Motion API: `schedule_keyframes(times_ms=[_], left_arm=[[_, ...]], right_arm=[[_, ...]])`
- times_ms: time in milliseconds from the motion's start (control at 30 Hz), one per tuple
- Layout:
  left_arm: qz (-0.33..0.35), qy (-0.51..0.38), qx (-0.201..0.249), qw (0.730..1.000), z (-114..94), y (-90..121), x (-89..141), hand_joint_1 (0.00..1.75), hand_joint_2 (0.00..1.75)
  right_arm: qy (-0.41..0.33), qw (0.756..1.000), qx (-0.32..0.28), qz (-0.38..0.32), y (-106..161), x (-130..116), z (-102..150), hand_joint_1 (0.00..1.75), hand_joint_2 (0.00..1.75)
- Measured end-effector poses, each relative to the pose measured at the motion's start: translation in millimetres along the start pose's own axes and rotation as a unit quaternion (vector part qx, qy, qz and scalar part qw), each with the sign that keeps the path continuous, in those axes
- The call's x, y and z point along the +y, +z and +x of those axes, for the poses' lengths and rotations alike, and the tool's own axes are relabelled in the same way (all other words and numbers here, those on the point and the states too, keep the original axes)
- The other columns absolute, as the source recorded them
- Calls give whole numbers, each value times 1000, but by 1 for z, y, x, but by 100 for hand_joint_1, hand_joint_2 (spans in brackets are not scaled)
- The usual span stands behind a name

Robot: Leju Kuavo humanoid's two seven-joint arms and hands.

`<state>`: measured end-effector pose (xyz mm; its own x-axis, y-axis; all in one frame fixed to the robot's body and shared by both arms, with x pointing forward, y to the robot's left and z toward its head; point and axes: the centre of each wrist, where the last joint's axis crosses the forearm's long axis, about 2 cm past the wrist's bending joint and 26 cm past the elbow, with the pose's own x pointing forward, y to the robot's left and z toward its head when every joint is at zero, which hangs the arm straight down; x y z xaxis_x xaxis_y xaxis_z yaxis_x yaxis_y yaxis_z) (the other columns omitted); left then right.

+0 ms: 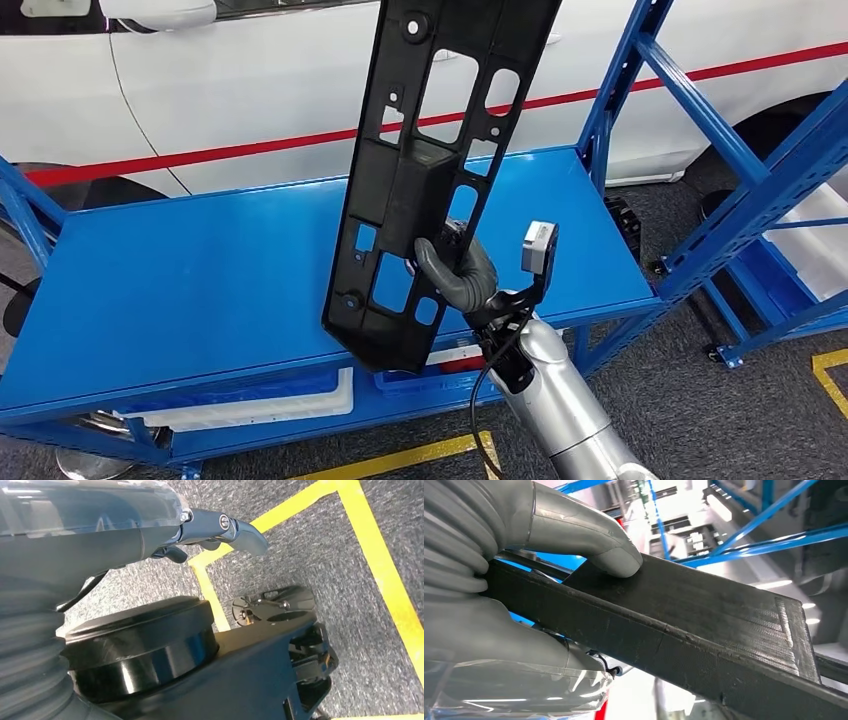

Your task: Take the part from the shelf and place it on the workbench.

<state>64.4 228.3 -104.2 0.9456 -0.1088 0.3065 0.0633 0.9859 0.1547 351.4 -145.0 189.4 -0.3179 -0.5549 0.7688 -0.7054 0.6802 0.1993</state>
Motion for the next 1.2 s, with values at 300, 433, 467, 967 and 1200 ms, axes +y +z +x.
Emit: schedule_keyframes(times_ms=[300,433,467,967,1200], left_arm=[[5,-4,9,1000,-1,0,1,0,175],[5,-8,8,1000,-1,0,1,0,175],[6,-10,7,1000,0,0,1,0,175],[1,-21,2,1000,3,-1,1,0,175],[0,-24,2,1000,4,-1,1,0,175]], right_arm=[[-17,1000,-6,9,-4,18,-7,175,175],[-17,1000,0,9,-1,20,-10,175,175],[-17,1000,-1,8,-1,21,-10,175,175],[10,1000,-4,5,10,28,-8,175,175],[30,999,-22,-5,11,23,1,175,175]])
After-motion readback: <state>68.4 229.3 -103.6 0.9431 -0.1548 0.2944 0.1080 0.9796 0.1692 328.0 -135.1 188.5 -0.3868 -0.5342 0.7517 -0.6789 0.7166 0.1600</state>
